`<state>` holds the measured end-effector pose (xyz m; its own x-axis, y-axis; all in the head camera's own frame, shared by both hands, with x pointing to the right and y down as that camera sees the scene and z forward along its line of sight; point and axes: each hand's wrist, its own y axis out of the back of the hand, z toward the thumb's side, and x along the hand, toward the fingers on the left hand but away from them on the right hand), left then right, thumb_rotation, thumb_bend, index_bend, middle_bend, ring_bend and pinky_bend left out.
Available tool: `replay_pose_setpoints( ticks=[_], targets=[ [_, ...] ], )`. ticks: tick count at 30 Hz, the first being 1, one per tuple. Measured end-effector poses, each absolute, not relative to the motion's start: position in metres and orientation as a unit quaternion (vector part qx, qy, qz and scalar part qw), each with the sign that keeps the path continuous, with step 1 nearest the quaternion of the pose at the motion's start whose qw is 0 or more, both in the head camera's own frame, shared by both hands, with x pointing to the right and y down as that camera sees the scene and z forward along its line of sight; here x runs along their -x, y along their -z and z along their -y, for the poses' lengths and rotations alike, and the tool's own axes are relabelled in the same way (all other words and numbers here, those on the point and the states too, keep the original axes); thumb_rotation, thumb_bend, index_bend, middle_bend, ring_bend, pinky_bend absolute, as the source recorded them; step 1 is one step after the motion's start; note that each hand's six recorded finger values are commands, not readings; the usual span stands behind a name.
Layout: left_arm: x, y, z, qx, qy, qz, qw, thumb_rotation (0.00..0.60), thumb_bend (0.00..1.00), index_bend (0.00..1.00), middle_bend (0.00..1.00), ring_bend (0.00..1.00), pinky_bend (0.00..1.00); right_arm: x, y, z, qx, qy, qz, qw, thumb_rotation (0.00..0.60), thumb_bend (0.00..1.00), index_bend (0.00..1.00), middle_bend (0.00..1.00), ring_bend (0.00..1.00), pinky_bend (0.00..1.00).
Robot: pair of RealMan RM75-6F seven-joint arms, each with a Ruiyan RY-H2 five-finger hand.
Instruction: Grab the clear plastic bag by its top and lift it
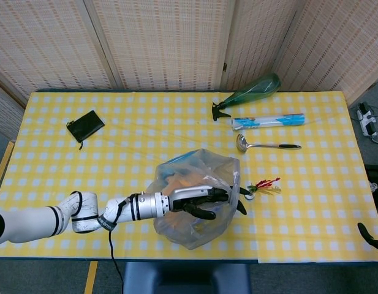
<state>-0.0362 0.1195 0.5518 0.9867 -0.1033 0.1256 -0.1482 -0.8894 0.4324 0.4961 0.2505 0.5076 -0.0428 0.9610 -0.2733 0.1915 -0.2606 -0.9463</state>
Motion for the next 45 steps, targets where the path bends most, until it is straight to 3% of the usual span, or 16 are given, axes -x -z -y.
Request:
replay_pose_setpoints(
  ticks=[6, 10, 15, 20, 24, 27, 36, 45],
  targets=[
    [0.032, -0.544, -0.112, -0.967, -0.021, 0.058, 0.248, 0.23, 0.09, 0.08, 0.28, 0.22, 0.21, -0.5, -0.506, -0.251, 0.584, -0.534, 0.494, 0.36, 0.6, 0.31, 0.0, 0.0, 0.0, 0.0],
    [0.03, -0.544, -0.111, -0.969, -0.023, 0.062, 0.239, 0.321, 0.09, 0.12, 0.28, 0.21, 0.27, -0.5, -0.504, -0.252, 0.583, -0.531, 0.497, 0.362, 0.6, 0.31, 0.0, 0.0, 0.0, 0.0],
    [0.027, -0.544, -0.109, -0.97, -0.023, 0.074, 0.23, 0.37, 0.1, 0.14, 0.28, 0.22, 0.33, -0.501, -0.503, -0.253, 0.584, -0.531, 0.496, 0.362, 0.6, 0.31, 0.0, 0.0, 0.0, 0.0],
    [0.025, -0.546, -0.107, -0.972, -0.024, 0.086, 0.216, 0.495, 0.1, 0.19, 0.32, 0.32, 0.44, -0.502, -0.501, -0.253, 0.583, -0.529, 0.499, 0.362, 0.6, 0.31, 0.0, 0.0, 0.0, 0.0],
    [0.025, -0.546, -0.105, -0.975, -0.02, 0.105, 0.197, 0.599, 0.1, 0.28, 0.4, 0.43, 0.6, -0.503, -0.501, -0.253, 0.583, -0.529, 0.499, 0.362, 0.6, 0.31, 0.0, 0.0, 0.0, 0.0],
    [0.025, -0.543, -0.105, -0.973, -0.013, 0.121, 0.195, 0.6, 0.1, 0.31, 0.44, 0.5, 0.66, -0.504, -0.502, -0.254, 0.583, -0.532, 0.497, 0.361, 0.6, 0.31, 0.0, 0.0, 0.0, 0.0],
    [0.022, -0.531, -0.105, -0.958, 0.009, 0.15, 0.244, 0.6, 0.11, 0.36, 0.47, 0.54, 0.72, -0.504, -0.5, -0.255, 0.582, -0.53, 0.499, 0.362, 0.6, 0.31, 0.0, 0.0, 0.0, 0.0],
    [0.024, -0.519, -0.102, -0.936, 0.013, 0.188, 0.296, 0.6, 0.17, 0.47, 0.58, 0.64, 0.83, -0.503, -0.5, -0.256, 0.584, -0.529, 0.497, 0.363, 0.6, 0.31, 0.0, 0.0, 0.0, 0.0]
  ],
)
